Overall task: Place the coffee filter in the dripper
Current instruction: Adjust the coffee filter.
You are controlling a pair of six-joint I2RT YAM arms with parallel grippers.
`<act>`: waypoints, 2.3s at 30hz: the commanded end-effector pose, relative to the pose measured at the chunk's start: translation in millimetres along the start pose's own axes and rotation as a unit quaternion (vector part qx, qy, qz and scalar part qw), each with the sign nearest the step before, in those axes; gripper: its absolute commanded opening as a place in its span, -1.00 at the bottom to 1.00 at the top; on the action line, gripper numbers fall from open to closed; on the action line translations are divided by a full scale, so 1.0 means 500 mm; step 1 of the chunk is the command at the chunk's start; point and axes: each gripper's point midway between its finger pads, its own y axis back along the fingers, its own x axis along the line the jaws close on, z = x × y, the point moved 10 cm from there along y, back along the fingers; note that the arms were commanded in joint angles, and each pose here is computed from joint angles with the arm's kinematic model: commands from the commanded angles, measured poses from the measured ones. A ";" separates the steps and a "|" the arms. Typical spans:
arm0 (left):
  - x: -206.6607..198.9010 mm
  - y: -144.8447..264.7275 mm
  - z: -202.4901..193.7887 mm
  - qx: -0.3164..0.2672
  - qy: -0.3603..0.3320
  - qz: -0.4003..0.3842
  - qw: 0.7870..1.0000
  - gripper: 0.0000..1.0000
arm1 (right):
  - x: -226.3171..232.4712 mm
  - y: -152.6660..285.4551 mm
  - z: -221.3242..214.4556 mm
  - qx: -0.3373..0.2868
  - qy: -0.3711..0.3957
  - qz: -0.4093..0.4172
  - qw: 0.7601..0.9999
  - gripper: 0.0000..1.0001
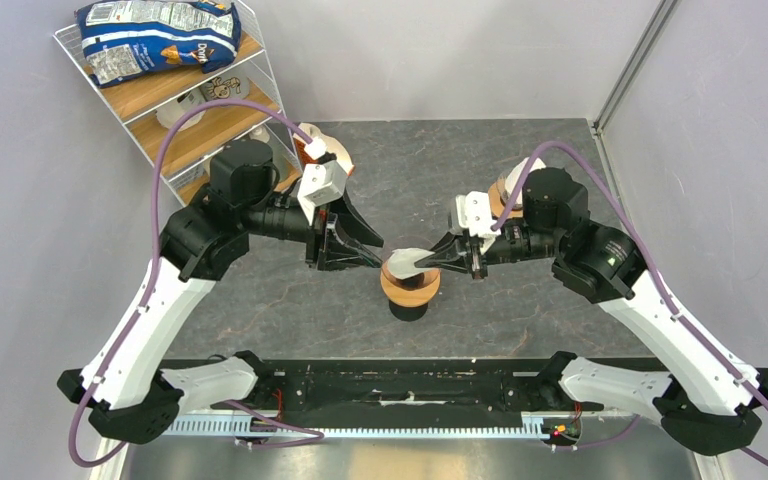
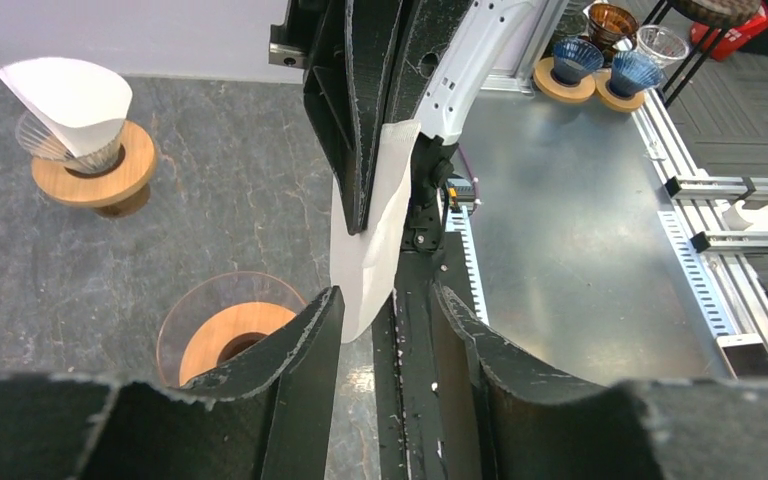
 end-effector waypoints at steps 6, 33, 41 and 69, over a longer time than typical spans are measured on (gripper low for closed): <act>-0.004 -0.007 0.026 -0.033 -0.037 -0.036 0.998 -0.14 | -0.005 -0.005 0.027 -0.041 0.058 0.025 0.997 -1.00; 0.013 -0.041 0.005 -0.002 -0.035 -0.027 0.999 -0.33 | -0.011 -0.013 0.041 -0.054 0.047 0.031 0.997 -1.00; 0.013 -0.040 -0.014 0.016 -0.042 -0.037 0.998 -0.37 | -0.008 -0.011 0.044 -0.055 0.032 0.032 0.998 -1.00; 0.014 -0.033 -0.007 0.004 -0.008 -0.013 1.000 -0.96 | 0.007 0.024 0.016 0.045 -0.040 -0.022 0.998 -0.19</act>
